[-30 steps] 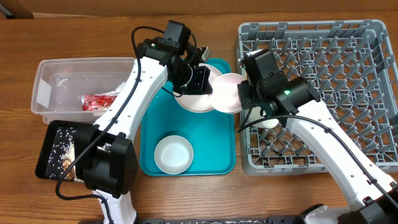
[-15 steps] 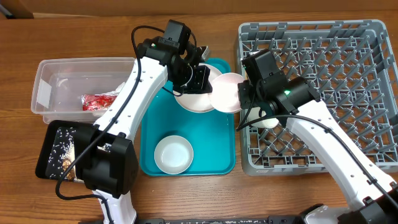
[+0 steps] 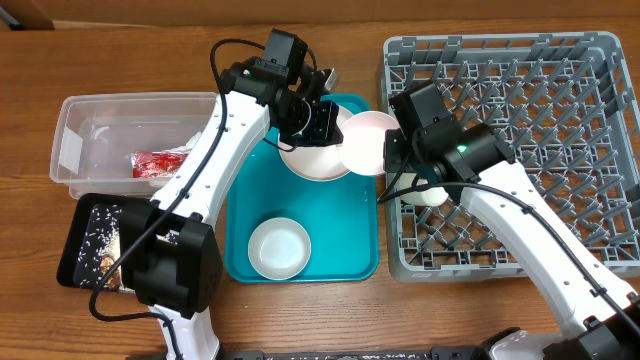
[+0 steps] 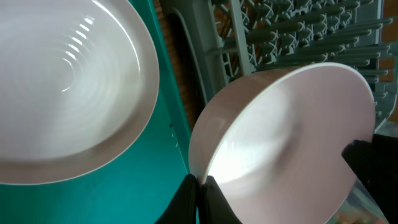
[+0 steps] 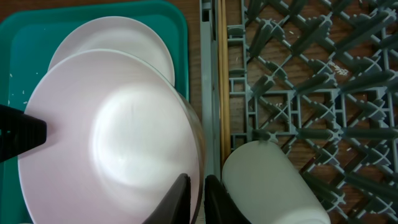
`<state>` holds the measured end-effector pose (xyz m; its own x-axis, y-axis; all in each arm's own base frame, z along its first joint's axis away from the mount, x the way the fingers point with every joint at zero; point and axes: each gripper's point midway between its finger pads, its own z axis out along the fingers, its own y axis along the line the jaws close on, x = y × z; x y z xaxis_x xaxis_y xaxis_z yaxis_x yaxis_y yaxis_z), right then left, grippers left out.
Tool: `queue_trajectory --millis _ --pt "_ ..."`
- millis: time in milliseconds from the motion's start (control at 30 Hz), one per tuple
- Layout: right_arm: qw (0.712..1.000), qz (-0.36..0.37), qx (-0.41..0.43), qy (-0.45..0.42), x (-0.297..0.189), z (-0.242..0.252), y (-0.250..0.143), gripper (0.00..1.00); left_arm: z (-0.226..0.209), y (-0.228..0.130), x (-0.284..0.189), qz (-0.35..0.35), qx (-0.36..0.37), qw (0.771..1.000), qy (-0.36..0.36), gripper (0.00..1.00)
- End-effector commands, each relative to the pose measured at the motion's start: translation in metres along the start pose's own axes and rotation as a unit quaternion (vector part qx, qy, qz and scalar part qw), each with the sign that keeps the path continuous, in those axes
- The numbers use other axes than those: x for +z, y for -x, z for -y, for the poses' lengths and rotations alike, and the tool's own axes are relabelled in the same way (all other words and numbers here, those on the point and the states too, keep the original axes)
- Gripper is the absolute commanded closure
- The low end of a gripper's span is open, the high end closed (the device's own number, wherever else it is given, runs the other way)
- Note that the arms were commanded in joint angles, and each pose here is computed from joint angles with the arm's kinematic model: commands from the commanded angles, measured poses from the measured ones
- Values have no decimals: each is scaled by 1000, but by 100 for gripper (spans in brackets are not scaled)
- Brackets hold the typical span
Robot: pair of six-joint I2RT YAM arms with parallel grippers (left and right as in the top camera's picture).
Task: Sort waste into correct bins and load items into the dishwasher
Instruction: 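Grasp the pink bowl rim with the right gripper and release the left, then carry the pink bowl to the back of the rack with the right gripper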
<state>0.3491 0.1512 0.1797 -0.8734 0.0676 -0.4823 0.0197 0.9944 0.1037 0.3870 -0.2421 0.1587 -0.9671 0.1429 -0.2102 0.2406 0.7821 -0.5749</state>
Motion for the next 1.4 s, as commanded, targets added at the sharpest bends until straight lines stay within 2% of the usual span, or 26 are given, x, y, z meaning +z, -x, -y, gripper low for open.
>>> queue_trajectory --millis 0,367,433,633,733,833,933,1000,1167,1233,1367 --pt "999 14 31 1 -6 1 9 89 11 3 -8 10 1 1000 -7 96" --pt "999 8 46 -2 -1 1 7 89 15 2 -8 7 -1 1000 -20 96" --pt "999 8 45 -2 -1 1 7 96 15 2 -8 7 -1 1000 -19 96" --pt "999 16 46 -11 -1 4 10 96 15 2 -8 7 -1 1000 -19 95" --pt "998 25 46 -27 -2 10 13 96 15 1 -8 5 -2 1000 -19 70" --pt "998 33 46 -40 -2 14 16 96 16 1 -8 5 -1 1000 -20 38" --pt "996 46 47 -61 -3 22 20 96 31 4 -10 8 17 998 -64 18" --pt "994 59 49 -83 -4 30 25 96 54 8 -16 12 51 990 -130 12" --pt "987 80 64 -127 -7 55 35 96 94 19 -52 35 109 954 -277 0" --pt "984 85 72 -142 -8 66 38 96 95 24 -60 44 117 947 -296 0" --pt "980 79 90 -158 -8 86 40 96 88 30 -64 56 116 947 -293 0"
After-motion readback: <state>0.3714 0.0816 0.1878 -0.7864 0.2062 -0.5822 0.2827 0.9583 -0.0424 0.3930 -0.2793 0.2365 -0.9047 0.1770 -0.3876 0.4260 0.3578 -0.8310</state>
